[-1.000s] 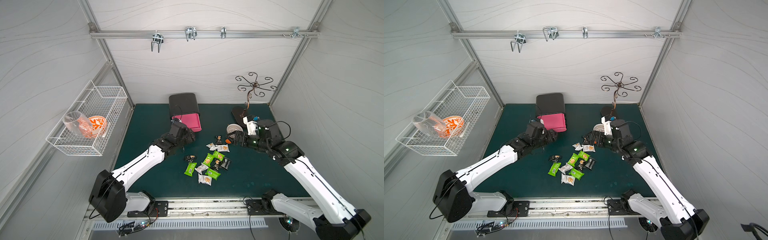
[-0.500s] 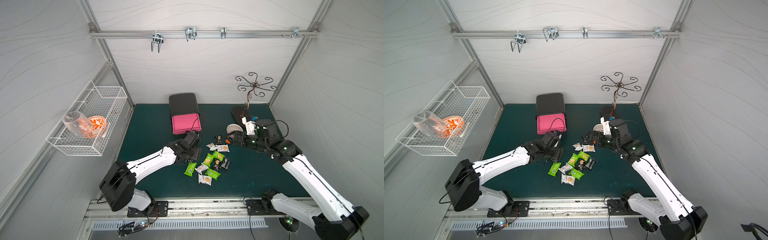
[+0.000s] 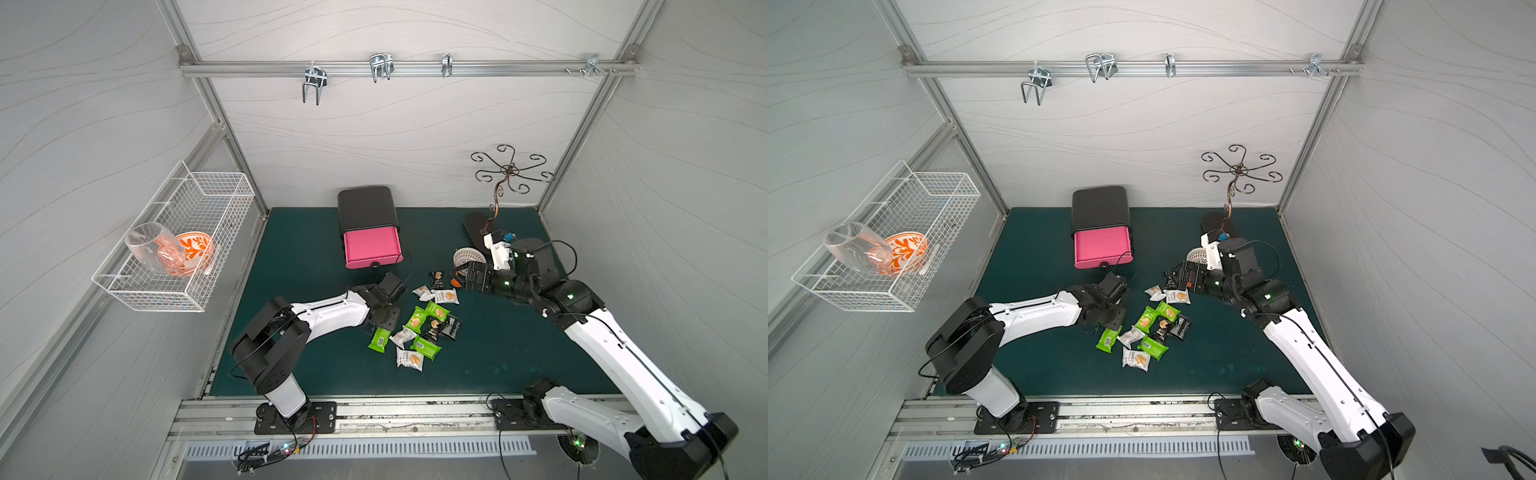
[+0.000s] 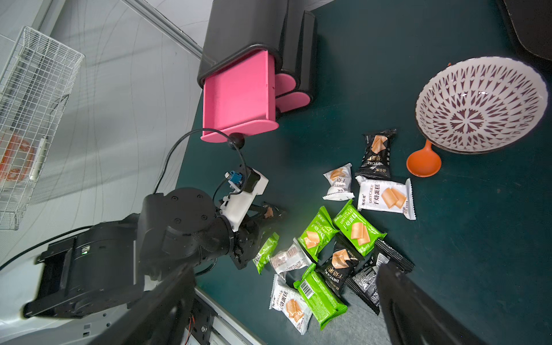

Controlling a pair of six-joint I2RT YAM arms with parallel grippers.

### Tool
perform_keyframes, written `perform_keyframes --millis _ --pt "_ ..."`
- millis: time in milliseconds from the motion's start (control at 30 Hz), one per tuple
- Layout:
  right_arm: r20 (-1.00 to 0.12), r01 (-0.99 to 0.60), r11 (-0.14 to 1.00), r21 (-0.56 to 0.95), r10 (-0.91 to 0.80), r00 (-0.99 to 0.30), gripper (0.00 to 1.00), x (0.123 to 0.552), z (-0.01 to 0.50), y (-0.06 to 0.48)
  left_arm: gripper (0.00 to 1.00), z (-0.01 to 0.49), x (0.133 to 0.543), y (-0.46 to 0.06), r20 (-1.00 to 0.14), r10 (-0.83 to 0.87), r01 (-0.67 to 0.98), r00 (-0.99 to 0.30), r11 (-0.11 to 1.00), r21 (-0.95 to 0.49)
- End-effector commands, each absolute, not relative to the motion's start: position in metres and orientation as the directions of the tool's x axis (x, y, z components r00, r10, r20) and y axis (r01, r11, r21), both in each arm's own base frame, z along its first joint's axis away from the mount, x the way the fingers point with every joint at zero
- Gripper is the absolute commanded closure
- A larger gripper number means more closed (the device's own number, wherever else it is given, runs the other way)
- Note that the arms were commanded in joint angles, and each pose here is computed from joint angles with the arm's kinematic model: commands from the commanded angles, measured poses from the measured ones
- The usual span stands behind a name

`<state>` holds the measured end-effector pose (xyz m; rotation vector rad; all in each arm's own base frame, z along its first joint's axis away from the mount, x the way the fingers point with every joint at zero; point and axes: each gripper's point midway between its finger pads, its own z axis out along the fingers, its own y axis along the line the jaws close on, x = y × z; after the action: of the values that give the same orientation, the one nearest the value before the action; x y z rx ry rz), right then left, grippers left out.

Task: Place the cookies into the drawer by color
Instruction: Pick up the cookie at the center of the board.

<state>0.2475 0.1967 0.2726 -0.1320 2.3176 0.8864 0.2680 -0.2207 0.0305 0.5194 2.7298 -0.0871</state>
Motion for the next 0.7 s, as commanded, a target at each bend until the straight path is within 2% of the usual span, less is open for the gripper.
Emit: perform_keyframes --millis 0,167,333,467,667 --pt "-0.615 -0.320 0.764 0.560 0.125 -0.779 0.01 0.248 0.277 0.197 0.62 0.019 0.271 -0.217 -0.338 0.352 0.360 -0.873 0.932 0.041" --pt "-0.616 -0.320 0.765 0.560 0.126 -0.778 0.01 0.248 0.278 0.197 0.75 0.013 0.269 -0.214 -0.327 0.340 0.345 -0.882 0.937 0.045" --pt "-0.617 -0.321 0.764 0.560 0.127 -0.777 0.01 0.248 0.278 0.196 0.99 0.010 0.266 -0.214 -0.305 0.332 0.339 -0.892 0.940 0.032" --pt "-0.614 -0.318 0.763 0.563 0.128 -0.779 0.01 0.248 0.278 0.197 1.00 0.017 0.267 -0.219 -0.305 0.323 0.338 -0.896 0.941 0.005" --pt "-0.611 -0.318 0.761 0.565 0.128 -0.781 0.01 0.247 0.276 0.197 1.00 0.069 0.283 -0.239 -0.413 0.335 0.388 -0.847 0.921 -0.048"
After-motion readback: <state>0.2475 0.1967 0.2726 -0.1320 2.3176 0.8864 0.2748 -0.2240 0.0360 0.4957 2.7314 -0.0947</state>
